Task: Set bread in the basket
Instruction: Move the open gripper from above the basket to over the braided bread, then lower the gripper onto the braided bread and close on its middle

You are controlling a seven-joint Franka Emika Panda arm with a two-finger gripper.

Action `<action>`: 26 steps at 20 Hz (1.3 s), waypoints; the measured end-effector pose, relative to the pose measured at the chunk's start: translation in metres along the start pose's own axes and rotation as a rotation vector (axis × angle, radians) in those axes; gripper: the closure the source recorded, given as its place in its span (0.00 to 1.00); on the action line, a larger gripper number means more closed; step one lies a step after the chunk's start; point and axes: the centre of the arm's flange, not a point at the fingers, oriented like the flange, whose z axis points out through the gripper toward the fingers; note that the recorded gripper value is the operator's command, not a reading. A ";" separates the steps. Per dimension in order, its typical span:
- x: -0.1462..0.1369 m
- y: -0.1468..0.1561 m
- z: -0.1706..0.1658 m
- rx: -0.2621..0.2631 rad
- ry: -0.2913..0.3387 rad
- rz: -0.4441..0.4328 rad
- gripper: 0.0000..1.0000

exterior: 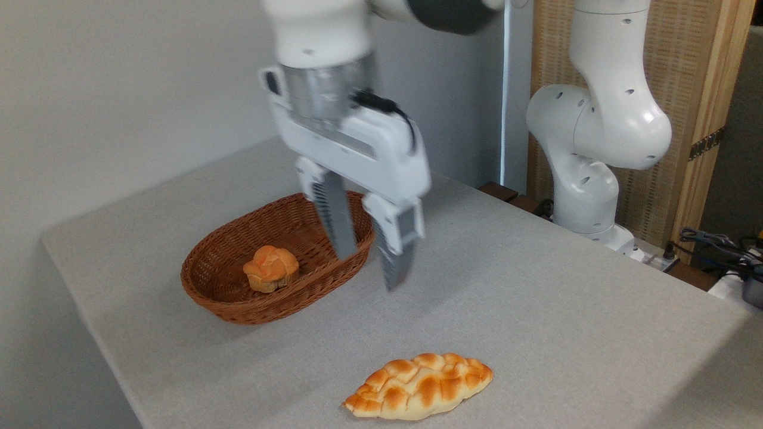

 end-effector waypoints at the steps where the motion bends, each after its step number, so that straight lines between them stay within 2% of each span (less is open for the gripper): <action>1: -0.018 -0.004 0.005 0.004 0.009 0.052 0.00; 5: -0.076 -0.019 0.024 -0.007 0.026 0.326 0.00; 7: -0.086 -0.022 0.035 -0.013 0.028 0.468 0.00; 9: -0.087 -0.020 0.050 -0.029 0.025 0.538 0.00; 14: -0.087 -0.010 0.099 -0.070 0.014 0.558 0.00; 26: -0.075 -0.023 0.145 -0.026 0.002 0.561 0.00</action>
